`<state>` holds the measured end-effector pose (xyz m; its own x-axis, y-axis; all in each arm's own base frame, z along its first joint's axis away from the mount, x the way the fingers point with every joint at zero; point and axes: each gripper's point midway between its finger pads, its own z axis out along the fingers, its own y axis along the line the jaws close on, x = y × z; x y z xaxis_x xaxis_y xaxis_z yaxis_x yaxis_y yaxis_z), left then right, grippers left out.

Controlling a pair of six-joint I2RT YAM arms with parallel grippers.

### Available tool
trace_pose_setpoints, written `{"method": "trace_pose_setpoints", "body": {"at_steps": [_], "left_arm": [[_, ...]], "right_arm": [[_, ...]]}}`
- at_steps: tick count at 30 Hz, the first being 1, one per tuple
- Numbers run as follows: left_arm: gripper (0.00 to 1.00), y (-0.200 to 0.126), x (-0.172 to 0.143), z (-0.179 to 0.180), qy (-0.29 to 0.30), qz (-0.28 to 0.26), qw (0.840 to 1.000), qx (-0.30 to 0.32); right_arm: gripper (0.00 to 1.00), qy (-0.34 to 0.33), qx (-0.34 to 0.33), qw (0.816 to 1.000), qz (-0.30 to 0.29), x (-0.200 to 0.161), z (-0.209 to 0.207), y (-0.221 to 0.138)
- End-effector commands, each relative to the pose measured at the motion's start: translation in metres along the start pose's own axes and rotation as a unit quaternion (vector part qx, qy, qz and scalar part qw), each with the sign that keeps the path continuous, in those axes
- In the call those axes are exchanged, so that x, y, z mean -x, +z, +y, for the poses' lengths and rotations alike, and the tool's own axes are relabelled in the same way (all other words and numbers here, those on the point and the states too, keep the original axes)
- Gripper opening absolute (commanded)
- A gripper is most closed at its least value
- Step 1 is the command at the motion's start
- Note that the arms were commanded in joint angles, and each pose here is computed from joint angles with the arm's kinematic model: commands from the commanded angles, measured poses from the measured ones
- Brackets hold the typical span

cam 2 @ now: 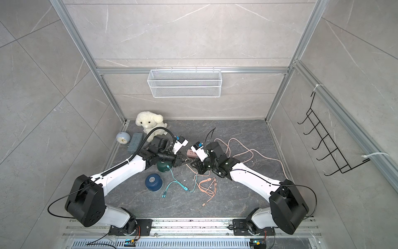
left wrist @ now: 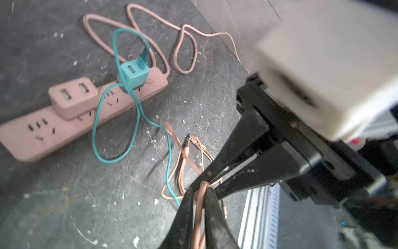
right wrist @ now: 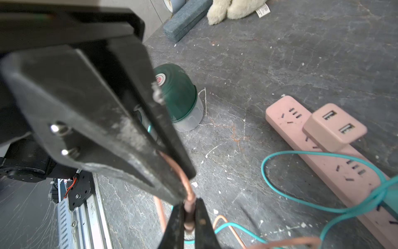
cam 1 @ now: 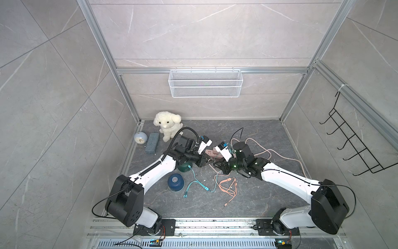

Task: Charge the cordless meat grinders
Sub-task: Adjust the charging cable at the center of the board.

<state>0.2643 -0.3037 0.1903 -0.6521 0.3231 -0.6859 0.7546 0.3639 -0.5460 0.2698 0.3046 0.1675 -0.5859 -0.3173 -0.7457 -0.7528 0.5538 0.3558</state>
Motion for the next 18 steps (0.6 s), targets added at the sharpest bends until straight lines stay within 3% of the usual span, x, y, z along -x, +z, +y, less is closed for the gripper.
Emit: {"method": "trace_pose_setpoints", "body": {"at_steps": [1,3,9,18], "left_arm": [[0.0,-0.004,0.019,-0.006,0.016,-0.017,1.0,-0.008],[0.0,-0.004,0.018,-0.008,0.019,-0.015,1.0,-0.013],[0.0,-0.001,0.007,-0.008,0.039,0.009,0.999,-0.001],[0.0,0.001,-0.001,-0.014,0.068,0.025,0.997,0.006]], "right_arm": [[0.0,-0.017,0.018,1.0,-0.006,0.011,0.01,-0.002],[0.0,-0.017,0.011,1.0,-0.007,0.013,0.008,-0.002],[0.2,-0.017,-0.008,1.0,0.013,0.01,0.002,-0.004],[0.33,-0.01,-0.01,0.998,0.058,0.004,-0.005,-0.007]]}}
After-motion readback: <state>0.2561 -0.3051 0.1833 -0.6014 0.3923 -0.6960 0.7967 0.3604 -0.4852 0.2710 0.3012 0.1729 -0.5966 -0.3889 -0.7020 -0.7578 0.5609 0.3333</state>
